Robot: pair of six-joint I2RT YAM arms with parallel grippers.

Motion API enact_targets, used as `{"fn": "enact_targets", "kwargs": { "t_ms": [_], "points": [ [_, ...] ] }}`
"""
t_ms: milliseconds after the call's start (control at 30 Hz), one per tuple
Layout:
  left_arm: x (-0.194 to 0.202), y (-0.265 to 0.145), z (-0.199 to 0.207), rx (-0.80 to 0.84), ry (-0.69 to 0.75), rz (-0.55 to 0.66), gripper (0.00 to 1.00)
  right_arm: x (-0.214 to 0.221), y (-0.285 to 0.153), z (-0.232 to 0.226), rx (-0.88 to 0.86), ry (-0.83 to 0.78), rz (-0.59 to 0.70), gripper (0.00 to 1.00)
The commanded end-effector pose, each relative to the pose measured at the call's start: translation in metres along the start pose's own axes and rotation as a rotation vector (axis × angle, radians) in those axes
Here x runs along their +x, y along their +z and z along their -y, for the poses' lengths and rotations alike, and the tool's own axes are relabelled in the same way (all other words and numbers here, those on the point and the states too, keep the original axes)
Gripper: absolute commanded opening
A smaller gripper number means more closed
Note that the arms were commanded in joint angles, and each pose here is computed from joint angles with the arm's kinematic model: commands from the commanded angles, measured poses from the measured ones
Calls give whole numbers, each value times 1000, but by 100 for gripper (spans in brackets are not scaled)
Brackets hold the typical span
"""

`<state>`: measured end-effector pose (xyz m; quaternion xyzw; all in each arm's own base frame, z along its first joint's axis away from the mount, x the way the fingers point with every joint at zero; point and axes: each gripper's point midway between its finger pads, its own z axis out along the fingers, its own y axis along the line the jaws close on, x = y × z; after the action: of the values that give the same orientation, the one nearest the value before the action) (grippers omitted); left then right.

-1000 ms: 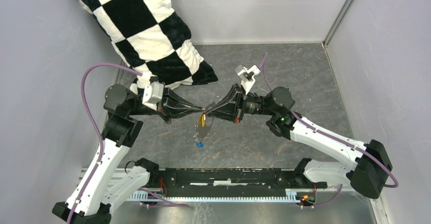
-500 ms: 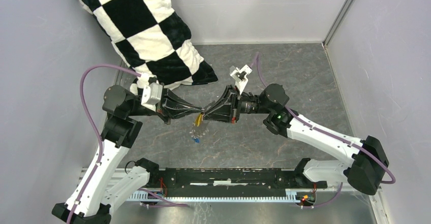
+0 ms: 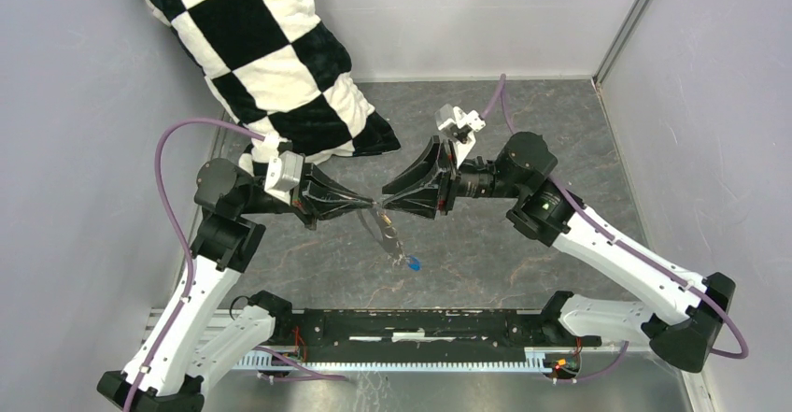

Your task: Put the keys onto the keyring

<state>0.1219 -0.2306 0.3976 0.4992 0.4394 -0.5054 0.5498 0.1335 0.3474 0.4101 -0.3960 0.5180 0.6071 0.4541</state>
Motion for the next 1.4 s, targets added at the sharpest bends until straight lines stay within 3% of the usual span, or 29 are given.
{"fn": "enact_targets", "kwargs": {
  "t_ms": [0,600,767,833,1133,1167,1267,1367],
  "points": [
    [-17,1,1,-21,8,39,2,-5,2,0,-12,-43,-8,41],
    [-8,0,-1,-20,18,20,2,1,8,4,-34,-2,13,21],
    [-8,0,-1,-21,22,19,2,3,9,3,-40,2,4,10],
    [-7,0,-2,-22,20,17,2,4,8,3,-40,-1,-4,1],
    [5,-1,-5,-25,13,-35,2,9,4,16,40,-74,-102,0],
    [11,-2,-6,-22,-2,-57,5,11,3,20,60,-75,-131,0],
    [24,-4,-7,-6,7,-116,29,15,3,27,103,-108,-198,0],
    [34,-6,-8,4,16,-166,37,23,3,35,138,-131,-265,0]
  ]
}}
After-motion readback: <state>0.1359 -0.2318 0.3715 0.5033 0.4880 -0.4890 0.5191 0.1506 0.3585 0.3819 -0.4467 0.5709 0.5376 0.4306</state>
